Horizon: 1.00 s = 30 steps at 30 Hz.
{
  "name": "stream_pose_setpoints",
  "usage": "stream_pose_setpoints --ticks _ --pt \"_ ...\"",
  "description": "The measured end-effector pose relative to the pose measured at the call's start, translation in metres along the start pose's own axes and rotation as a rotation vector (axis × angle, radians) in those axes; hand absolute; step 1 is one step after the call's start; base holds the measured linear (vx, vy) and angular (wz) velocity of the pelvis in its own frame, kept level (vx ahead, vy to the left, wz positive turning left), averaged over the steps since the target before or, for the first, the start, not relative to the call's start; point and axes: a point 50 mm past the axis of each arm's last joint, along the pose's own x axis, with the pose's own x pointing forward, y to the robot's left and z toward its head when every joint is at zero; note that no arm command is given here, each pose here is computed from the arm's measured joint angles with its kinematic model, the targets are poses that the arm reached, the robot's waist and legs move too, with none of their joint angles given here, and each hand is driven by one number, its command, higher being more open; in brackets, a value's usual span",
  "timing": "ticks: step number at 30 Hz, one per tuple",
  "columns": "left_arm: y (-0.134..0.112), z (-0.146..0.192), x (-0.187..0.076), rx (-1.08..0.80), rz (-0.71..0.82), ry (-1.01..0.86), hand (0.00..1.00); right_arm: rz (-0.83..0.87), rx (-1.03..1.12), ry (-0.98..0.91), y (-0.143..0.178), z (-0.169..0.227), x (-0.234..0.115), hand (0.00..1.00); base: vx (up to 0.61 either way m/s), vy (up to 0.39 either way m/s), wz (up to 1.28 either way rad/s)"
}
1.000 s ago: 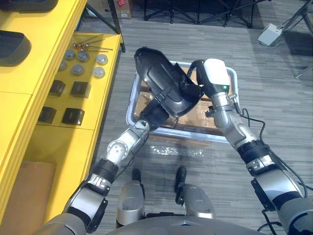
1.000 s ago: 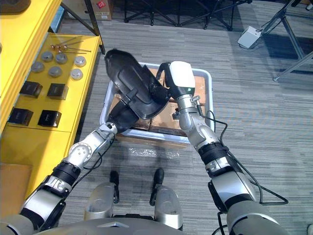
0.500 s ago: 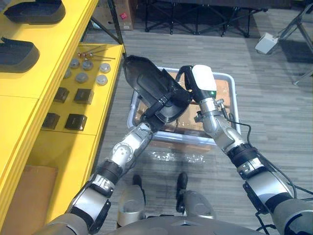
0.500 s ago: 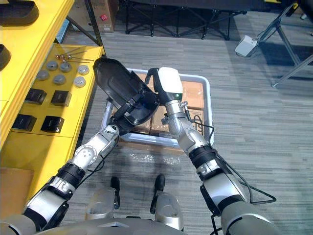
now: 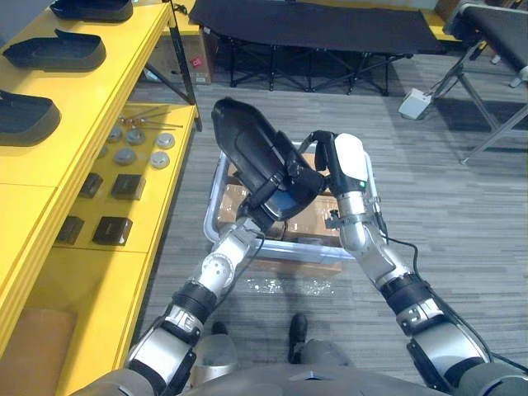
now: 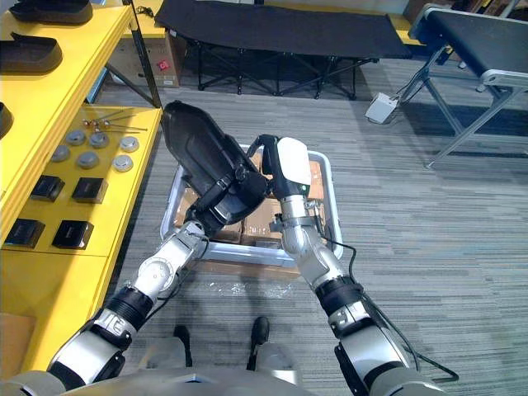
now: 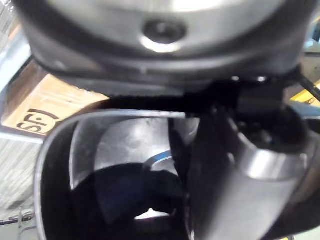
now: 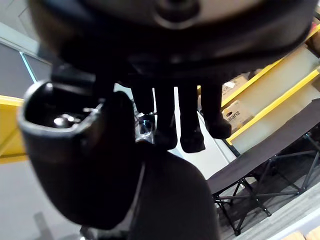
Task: Walk over and take three plastic housings, then place them on the shelf
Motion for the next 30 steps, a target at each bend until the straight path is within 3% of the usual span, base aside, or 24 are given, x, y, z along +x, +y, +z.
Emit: stream_pose_setpoints --ticks 4,7,12,14,16,23,28,30 --pt "0.012 0.010 -0.004 0.014 0.078 -0.081 0.00 0.034 0.033 0.003 0.006 -0.002 -0.017 1.00 -0.01 0.002 -0.03" --pt "0.015 0.017 -0.008 0.105 0.113 -0.147 0.00 0.068 0.106 0.048 0.015 -0.002 -0.028 1.00 0.00 0.000 0.00" --pt "0.020 0.026 -0.020 0.318 0.195 -0.257 0.00 -0.013 0.344 0.199 0.015 0.003 -0.036 1.00 0.00 0.004 0.01" --pt "0.025 0.033 -0.028 0.447 0.259 -0.310 0.00 -0.078 0.460 0.271 0.011 0.001 -0.042 1.00 -0.01 0.008 -0.03" --pt "0.034 0.043 -0.042 0.592 0.355 -0.405 0.00 -0.267 0.663 0.378 -0.006 -0.009 -0.059 1.00 -0.03 0.010 -0.08" --pt "0.040 0.071 -0.083 0.831 0.492 -0.669 0.00 -0.800 0.823 0.572 -0.059 -0.057 -0.120 1.00 0.02 0.020 -0.09" --pt "0.040 0.089 -0.104 0.821 0.517 -0.799 0.00 -0.863 0.736 0.760 -0.065 -0.071 -0.175 1.00 0.02 0.018 -0.14" --pt "0.040 0.091 -0.109 0.810 0.519 -0.815 0.00 -0.846 0.728 0.808 -0.061 -0.072 -0.183 1.00 -0.02 0.009 -0.14"
